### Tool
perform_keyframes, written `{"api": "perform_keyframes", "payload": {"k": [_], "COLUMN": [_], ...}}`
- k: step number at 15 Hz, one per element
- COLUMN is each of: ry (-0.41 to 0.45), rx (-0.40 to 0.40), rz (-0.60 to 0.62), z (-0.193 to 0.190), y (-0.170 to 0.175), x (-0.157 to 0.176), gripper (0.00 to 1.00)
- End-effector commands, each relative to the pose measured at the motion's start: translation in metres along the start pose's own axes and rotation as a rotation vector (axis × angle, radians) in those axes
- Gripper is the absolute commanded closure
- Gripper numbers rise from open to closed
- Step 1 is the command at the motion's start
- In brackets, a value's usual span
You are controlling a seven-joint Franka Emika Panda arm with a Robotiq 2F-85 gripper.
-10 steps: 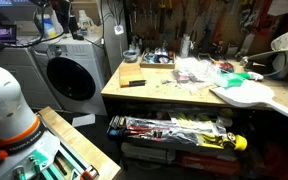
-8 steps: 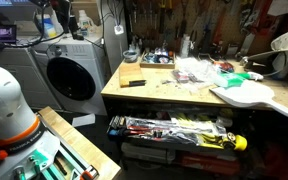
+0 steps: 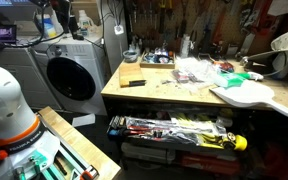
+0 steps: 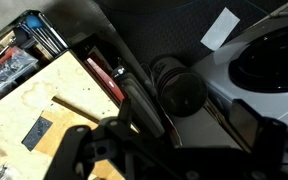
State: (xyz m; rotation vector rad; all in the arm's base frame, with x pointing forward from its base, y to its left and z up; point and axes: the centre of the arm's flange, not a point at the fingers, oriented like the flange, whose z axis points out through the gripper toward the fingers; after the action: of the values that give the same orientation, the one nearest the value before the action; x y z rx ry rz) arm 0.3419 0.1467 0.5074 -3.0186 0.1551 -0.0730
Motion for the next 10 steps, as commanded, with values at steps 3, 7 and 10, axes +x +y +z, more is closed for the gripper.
{"api": "perform_keyframes", "payload": {"k": [3,7,10], "ry": [0.000,0.030,0.089], "rx": [0.000,0.003,0.021], "rz": [0.000,-0.006,-0.007], "z": [0.000,0.000,0.000], "y": [0.000,0.008,0.033], "x": [0.000,0.012,0.051], "gripper": [0.00,0.00,0.00]}}
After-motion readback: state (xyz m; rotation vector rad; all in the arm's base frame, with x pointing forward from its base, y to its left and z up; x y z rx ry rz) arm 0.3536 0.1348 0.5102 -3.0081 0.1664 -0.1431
